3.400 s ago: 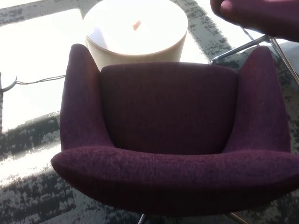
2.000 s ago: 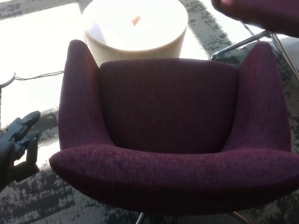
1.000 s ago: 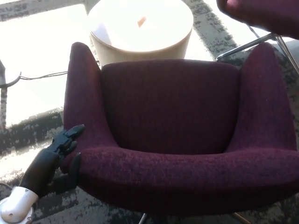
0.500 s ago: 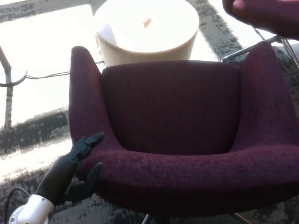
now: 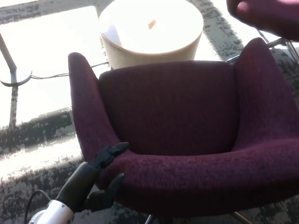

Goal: The robot stands in front of a sofa and uses its left hand to push the left side of the sofa

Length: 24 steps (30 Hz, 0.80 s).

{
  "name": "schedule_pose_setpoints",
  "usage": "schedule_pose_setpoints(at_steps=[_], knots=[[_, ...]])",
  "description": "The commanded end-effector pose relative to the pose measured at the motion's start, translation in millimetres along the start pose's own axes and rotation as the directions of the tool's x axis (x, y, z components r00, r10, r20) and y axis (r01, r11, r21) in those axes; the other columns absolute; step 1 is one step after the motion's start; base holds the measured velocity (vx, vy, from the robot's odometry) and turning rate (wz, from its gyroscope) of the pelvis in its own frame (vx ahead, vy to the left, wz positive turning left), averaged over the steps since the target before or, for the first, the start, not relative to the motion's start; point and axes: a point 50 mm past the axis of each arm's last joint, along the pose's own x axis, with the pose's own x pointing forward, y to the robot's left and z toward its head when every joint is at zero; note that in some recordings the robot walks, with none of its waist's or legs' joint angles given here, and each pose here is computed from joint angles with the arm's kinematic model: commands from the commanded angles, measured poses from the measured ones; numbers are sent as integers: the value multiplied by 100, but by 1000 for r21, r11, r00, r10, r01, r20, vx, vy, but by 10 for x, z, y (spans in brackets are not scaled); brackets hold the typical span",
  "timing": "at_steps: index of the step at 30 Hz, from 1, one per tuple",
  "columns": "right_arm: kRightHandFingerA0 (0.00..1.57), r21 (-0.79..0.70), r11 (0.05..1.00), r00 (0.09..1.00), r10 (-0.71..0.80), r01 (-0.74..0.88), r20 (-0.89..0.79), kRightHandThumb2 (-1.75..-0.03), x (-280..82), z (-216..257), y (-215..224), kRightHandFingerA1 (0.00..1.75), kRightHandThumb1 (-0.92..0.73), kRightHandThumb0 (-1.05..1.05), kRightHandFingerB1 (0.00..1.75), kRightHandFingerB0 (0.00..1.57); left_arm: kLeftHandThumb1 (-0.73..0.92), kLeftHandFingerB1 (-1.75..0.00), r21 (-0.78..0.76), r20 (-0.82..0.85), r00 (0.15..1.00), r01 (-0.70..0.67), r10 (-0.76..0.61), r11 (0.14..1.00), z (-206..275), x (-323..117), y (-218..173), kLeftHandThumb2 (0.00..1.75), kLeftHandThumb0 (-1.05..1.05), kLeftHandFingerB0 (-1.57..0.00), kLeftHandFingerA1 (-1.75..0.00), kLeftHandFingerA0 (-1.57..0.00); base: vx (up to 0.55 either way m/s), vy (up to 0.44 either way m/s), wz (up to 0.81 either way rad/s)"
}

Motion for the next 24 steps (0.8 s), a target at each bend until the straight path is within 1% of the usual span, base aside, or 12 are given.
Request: schedule_pose_setpoints(at_steps=[1,4,5,7,8,10,11,13,14,17,18,24], knots=[[52,-21,1000,1000,-17,17,7,-65,-11,-7,-62,39,-80,-65,36,47,75,-39,0,-37,981,189,-189,982,44,104,-460,117,-80,-4,-45,-5,0,0,0],[50,-26,1000,1000,-13,14,7,-66,-13,-8,-59,40,-75,-67,36,43,81,-41,-1,-36,977,211,-211,977,75,123,-515,119,-92,-15,-43,-1,0,0,0],[45,-24,1000,1000,-10,10,7,-104,-11,-6,-57,56,-66,-64,48,31,81,-45,2,-33,975,221,-220,975,94,136,-545,119,-93,-13,-44,-2,0,0,0],[49,-26,1000,1000,-9,9,6,-67,-9,-6,-59,40,-76,-66,36,43,91,-34,38,-27,970,244,-243,969,131,159,-601,84,-94,-15,-39,-13,0,0,0],[45,-26,1000,1000,-8,9,6,-103,-8,-6,-59,56,-66,-65,48,33,82,-39,59,-21,967,256,-255,965,148,170,-631,95,-95,-12,-41,-8,0,0,0],[45,-26,1000,1000,-8,8,5,-103,-8,-6,-58,56,-66,-65,48,33,82,-39,71,-17,965,262,-262,962,158,176,-654,95,-95,-12,-41,-8,-34,12,7],[50,-35,999,1000,-6,6,10,-66,-5,1,-59,40,-77,-67,37,43,84,-32,72,-18,961,278,-277,958,169,205,-700,122,-96,-16,-42,0,0,0,0],[45,-29,1000,1000,-1,2,8,-104,3,6,-63,56,-67,-65,47,29,84,-24,17,-11,948,319,-319,948,198,243,-778,85,-95,-10,-35,-7,0,0,0],[45,-22,1000,1000,-1,1,2,-104,3,0,-60,56,-66,-65,47,29,72,-32,10,-5,943,331,-331,943,209,251,-810,112,-79,-6,-43,-2,0,0,0],[45,-21,1000,1000,0,0,1,-104,2,-1,-59,56,-66,-65,47,29,72,-32,9,-4,943,332,-332,943,208,254,-814,112,-79,-6,-43,-2,0,0,0],[49,-27,1000,1000,4,-4,7,-66,7,9,-55,40,-75,-67,37,43,78,-37,46,4,936,351,-352,935,240,281,-859,116,-86,-10,-43,-5,0,0,0],[49,-30,1000,1000,8,-8,8,-64,6,9,-45,39,-80,-64,36,46,79,-36,96,-17,919,394,-395,914,269,339,-936,118,-93,-13,-40,-4,0,0,0]])
